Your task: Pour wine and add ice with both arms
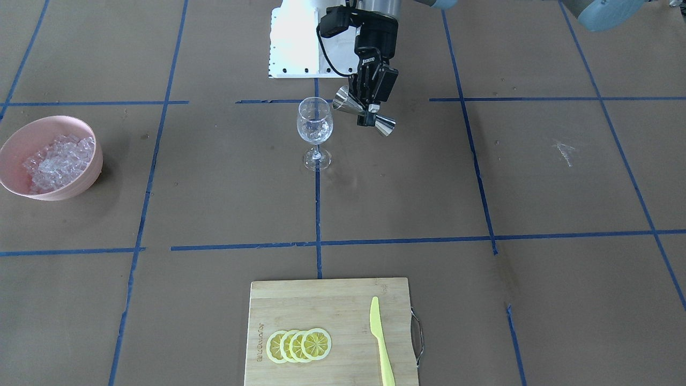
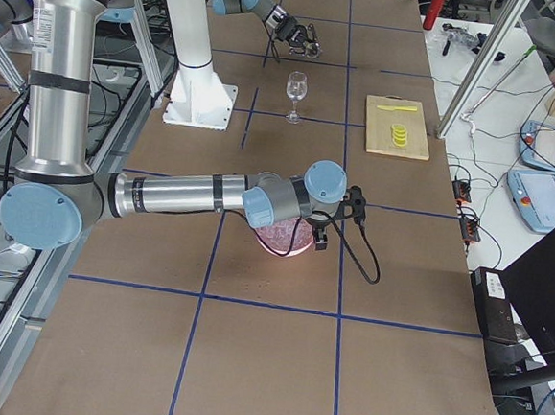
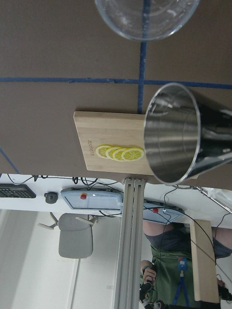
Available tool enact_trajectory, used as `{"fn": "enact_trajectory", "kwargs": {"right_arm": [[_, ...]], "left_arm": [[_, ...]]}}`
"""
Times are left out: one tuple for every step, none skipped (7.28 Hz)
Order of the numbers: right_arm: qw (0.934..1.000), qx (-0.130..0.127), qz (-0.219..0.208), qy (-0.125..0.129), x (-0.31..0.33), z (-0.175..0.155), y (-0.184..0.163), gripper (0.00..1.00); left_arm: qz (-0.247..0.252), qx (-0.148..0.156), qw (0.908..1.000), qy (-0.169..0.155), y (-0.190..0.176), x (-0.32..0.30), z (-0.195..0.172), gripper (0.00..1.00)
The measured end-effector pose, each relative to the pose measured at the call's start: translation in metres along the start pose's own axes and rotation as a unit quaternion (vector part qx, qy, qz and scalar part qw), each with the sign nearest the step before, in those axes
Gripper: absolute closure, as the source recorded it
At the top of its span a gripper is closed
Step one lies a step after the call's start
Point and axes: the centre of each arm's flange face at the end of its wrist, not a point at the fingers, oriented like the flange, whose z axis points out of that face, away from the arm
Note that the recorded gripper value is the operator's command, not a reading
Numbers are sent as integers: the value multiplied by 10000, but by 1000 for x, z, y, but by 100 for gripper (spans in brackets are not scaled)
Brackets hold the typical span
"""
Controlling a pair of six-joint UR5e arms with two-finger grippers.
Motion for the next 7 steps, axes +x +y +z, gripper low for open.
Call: {"fn": "enact_trajectory", "kwargs": {"right_arm": [[10000,-17,48,55,-10,5,-1,0],[9999,3,69,121,-18,9,-1,0],[9999,31,53,160,-21,11,0,0],[9998,50,35,188,-22,12,1,0],[9997,69,25,225,-23,13,1,0],[9996,82,17,256,-23,13,1,0],[9996,91,5,267,-23,13,1,0]], "left_arm": [[-590,-39,9983,-5,23,-1,3,100],[-1137,-92,9935,-18,46,-3,4,100],[-1600,-143,9870,-41,76,-7,6,100],[-2000,-119,9797,-43,119,-14,5,100],[-2430,25,9700,4,171,-26,2,100],[-2911,229,9564,75,229,-38,0,100],[-3296,448,9430,106,282,-47,0,100]]}}
